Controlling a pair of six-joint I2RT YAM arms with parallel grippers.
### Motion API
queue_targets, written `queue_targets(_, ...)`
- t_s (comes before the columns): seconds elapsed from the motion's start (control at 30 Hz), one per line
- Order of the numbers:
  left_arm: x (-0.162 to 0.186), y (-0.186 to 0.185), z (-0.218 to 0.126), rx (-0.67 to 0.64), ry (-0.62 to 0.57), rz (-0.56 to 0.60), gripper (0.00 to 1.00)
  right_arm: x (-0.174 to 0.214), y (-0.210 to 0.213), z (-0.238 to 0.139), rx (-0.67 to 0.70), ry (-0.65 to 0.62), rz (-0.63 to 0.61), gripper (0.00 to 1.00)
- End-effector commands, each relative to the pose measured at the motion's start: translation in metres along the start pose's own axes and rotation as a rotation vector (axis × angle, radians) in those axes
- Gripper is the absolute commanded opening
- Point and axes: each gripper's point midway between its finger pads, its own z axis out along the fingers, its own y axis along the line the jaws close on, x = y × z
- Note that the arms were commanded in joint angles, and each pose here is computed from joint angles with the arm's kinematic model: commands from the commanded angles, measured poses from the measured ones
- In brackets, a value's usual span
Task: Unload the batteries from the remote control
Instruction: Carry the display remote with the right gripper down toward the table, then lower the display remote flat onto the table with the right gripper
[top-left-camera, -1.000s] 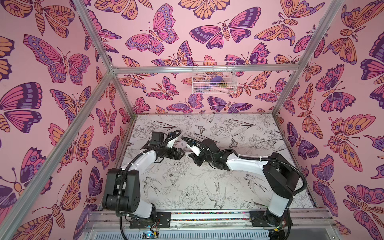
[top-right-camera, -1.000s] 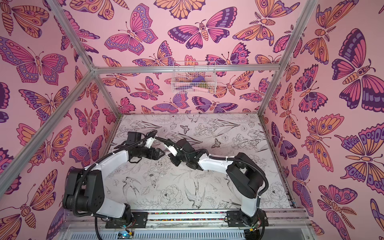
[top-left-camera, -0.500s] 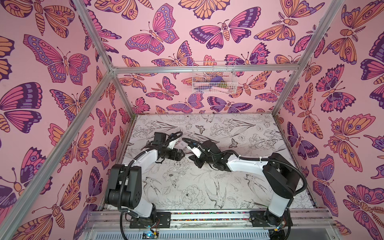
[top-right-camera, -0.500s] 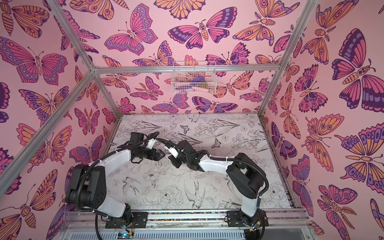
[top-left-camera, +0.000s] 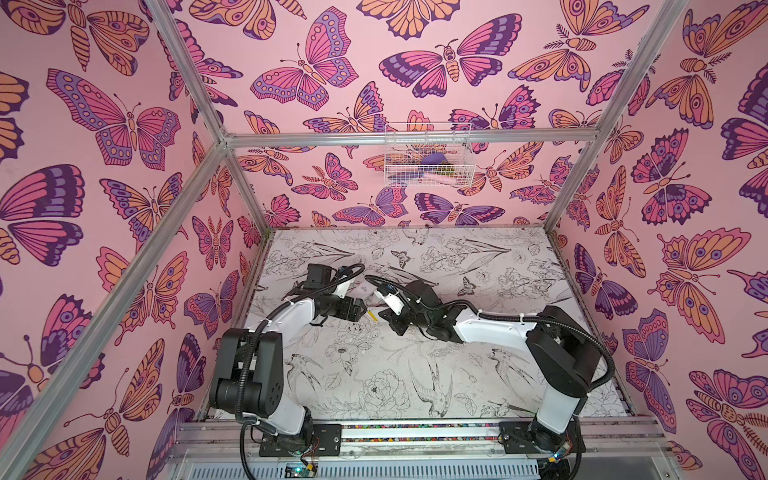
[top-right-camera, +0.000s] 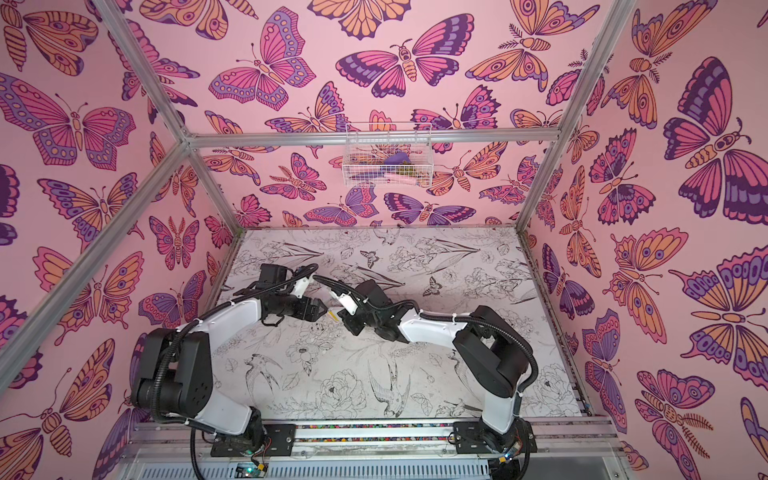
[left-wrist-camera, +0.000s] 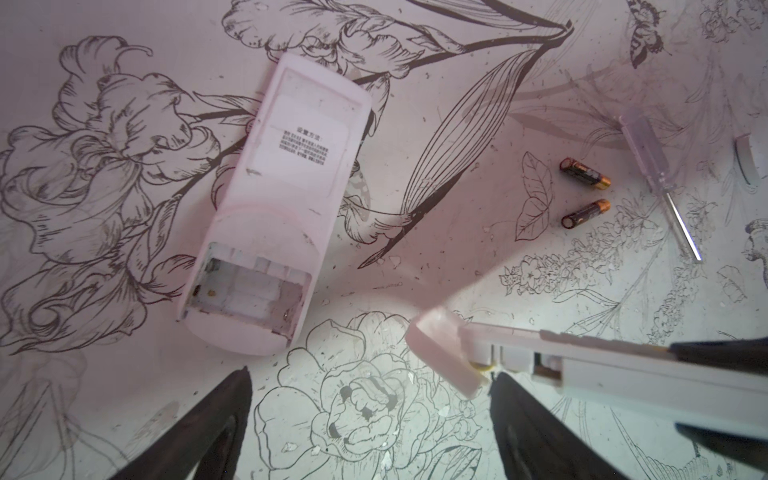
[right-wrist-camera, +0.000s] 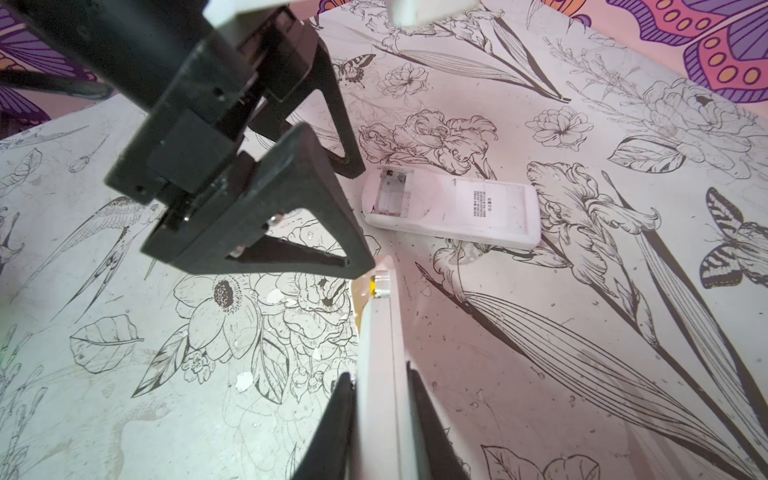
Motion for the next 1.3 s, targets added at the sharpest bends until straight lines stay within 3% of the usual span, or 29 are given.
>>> queue_targets(0.0,-0.006,0.005,-0.007,-0.025,-0.009,0.008,0.91,-0.025,-0.009,-0.014,0.04,-0.073,-0.01,0.0)
queue_targets(0.2,-0.02,-0.013,-0.022,0.062,-0.028,0.015,0.91,-0.022,-0.03,-0.025,0.038,-0.089,0.095,0.0)
queue_targets(0.37,-0.021,-0.013,-0.029,0.064,-0.033,0.048,0.92,-0.017,-0.046,-0.048,-0.084,-0.106,0.283,0.0)
queue_targets(0.77,-0.01,-0.017,-0.023,0.105,-0.019,0.064,0.91,0.009,-0.015,-0.095,-0.366,-0.114,0.58,0.0)
queue_targets(1.27,0.001,-0.029,-0.011,0.158,0.017,0.101,0.89,0.078,-0.001,-0.093,-0.353,-0.034,0.816,0.01)
